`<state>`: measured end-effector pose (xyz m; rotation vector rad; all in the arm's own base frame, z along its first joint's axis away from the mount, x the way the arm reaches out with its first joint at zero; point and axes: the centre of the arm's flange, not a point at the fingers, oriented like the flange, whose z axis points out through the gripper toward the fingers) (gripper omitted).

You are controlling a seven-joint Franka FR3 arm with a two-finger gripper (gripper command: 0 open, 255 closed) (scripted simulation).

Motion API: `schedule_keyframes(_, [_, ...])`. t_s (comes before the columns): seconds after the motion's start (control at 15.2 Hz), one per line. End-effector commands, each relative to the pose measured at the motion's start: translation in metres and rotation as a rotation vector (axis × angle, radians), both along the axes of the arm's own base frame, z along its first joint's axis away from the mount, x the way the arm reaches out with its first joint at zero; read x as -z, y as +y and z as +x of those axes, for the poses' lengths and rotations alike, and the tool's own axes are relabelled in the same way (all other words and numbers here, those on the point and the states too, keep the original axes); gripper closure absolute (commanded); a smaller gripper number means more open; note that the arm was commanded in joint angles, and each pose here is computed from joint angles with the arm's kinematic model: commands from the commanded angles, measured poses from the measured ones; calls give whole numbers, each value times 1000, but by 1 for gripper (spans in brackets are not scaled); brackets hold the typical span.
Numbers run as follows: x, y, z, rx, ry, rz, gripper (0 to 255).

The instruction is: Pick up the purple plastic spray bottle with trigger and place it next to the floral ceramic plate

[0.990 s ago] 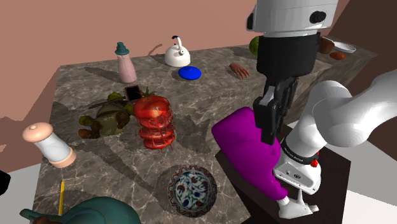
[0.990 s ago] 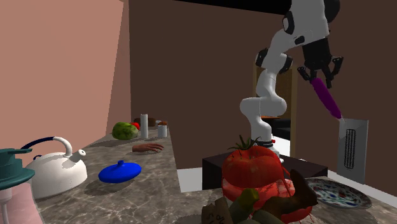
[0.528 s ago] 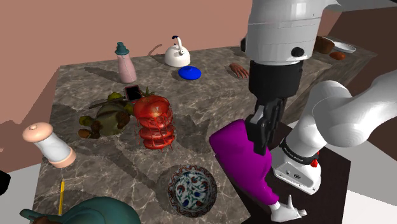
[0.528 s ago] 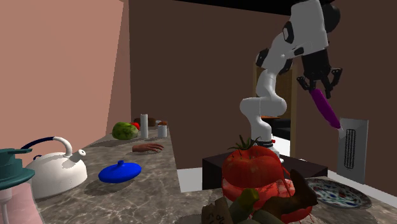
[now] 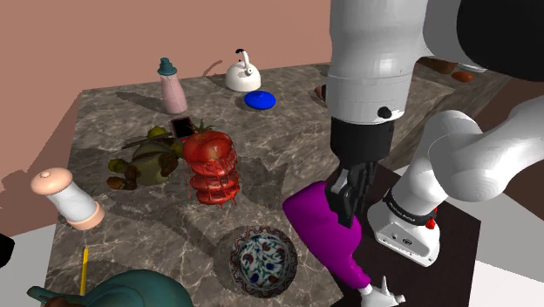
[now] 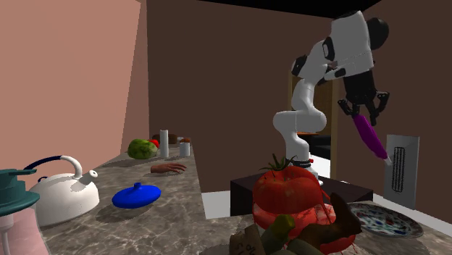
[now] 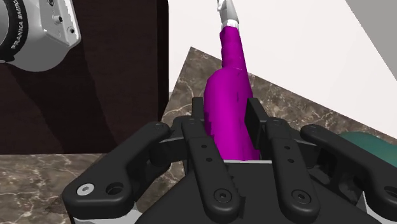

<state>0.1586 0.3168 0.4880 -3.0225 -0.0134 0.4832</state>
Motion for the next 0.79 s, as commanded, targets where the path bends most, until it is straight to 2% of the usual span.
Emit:
schedule_keyframes(0.0, [10,0,-1,0,-1,0,255])
schedule_keyframes(0.73, [68,0,-1,0,-1,0,255])
